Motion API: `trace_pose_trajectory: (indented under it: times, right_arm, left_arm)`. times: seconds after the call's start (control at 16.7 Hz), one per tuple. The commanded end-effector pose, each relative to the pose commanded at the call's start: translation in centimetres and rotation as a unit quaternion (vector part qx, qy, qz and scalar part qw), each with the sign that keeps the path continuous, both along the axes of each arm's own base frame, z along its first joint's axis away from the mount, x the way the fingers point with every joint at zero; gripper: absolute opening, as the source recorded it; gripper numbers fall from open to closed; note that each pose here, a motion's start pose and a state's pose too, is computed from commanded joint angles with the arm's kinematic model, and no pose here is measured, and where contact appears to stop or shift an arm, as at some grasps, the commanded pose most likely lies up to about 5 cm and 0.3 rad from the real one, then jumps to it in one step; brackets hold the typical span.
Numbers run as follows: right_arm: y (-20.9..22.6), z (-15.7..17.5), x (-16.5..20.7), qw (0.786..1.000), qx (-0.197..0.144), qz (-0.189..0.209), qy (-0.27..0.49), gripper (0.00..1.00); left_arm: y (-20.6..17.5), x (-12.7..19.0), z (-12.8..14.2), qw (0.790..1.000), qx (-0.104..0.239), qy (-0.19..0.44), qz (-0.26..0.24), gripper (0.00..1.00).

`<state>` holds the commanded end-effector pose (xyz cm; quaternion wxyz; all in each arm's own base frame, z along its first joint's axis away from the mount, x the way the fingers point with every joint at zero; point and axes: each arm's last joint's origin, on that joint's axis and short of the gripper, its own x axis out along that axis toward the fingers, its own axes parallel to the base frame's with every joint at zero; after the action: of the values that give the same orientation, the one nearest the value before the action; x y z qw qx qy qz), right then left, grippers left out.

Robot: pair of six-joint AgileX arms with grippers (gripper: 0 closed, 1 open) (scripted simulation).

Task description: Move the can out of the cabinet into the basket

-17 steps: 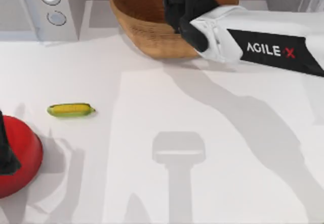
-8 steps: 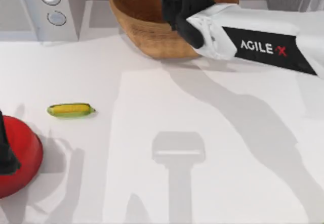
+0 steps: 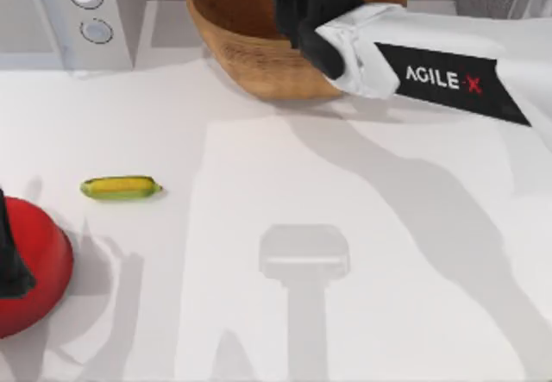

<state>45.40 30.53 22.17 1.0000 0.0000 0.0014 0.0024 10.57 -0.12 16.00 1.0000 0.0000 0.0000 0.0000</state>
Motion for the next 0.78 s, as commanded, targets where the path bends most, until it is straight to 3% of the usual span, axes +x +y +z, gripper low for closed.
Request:
trace_pose_trajectory:
  times: [0.66,0.78]
  right_arm:
    - [0.00,0.00,0.00,1.000,0.000,0.000,0.000,0.98]
    - [0.00,0.00,0.00,1.000,0.000,0.000,0.000,1.00]
  left_arm:
    - [0.00,0.00,0.00,1.000,0.000,0.000,0.000,1.00]
    - [0.00,0.00,0.00,1.000,0.000,0.000,0.000,1.00]
